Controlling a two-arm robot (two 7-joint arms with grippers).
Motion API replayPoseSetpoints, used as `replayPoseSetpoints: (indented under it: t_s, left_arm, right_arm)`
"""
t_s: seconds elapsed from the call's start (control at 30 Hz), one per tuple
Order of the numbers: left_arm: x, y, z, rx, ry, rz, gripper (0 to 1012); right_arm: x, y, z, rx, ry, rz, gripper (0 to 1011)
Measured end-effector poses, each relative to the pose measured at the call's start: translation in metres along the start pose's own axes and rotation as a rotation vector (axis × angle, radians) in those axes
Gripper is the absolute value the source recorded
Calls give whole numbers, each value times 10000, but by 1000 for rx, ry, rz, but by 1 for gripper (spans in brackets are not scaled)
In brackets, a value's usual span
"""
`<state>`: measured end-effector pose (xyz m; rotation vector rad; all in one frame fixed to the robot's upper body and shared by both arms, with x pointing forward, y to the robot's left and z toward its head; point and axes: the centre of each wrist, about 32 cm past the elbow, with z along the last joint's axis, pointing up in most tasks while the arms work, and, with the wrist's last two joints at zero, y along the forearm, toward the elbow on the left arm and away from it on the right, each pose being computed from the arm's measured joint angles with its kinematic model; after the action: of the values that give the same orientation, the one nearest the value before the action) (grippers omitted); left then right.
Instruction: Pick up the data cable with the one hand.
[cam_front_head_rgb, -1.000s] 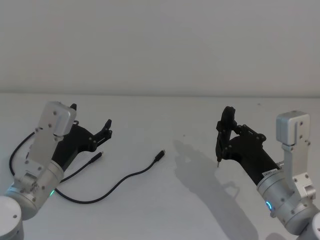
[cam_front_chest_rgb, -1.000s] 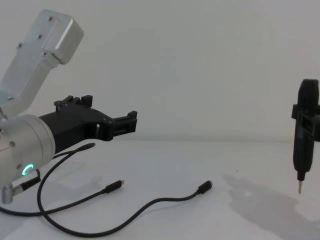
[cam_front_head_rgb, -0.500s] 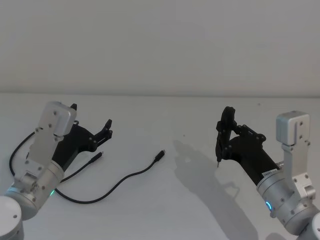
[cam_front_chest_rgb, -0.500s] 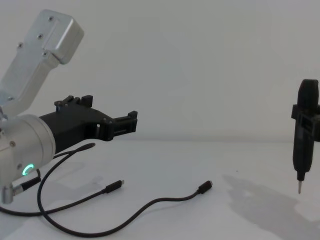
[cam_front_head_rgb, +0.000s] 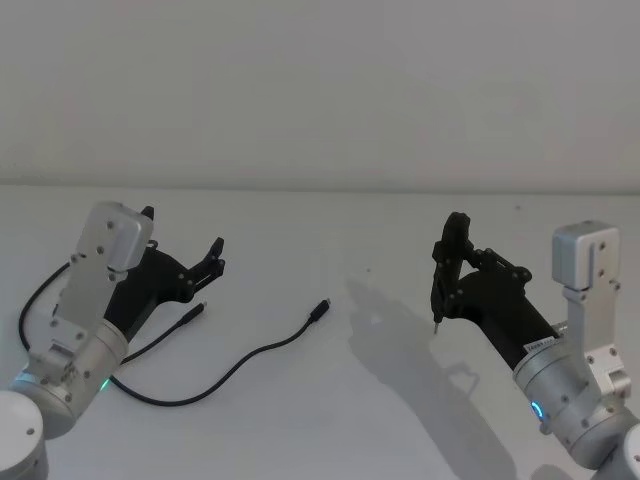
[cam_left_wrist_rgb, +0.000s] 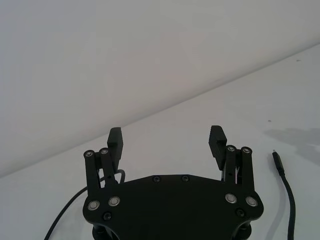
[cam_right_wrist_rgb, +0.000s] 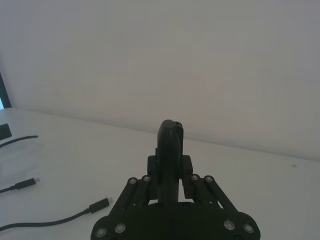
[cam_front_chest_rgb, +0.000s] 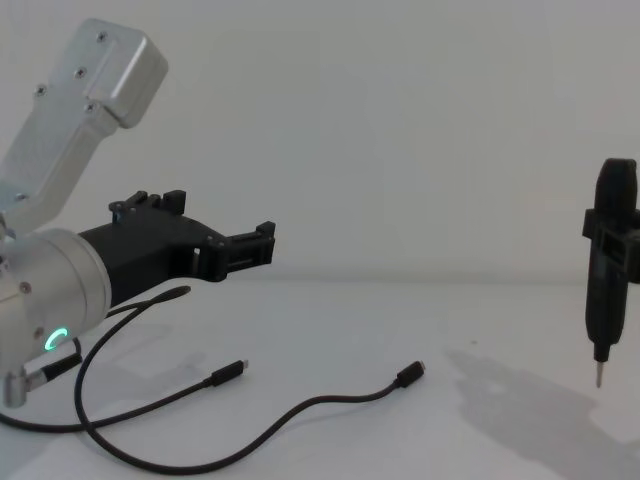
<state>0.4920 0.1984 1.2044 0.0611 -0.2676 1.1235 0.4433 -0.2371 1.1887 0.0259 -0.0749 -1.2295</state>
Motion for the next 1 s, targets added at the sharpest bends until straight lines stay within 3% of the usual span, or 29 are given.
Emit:
replayPoseSetpoints:
  t_s: [1.0]
  left_arm:
    - [8,-19,13,1,-1,-2,1004]
  right_arm:
    - [0,0,0,0,0,0,274]
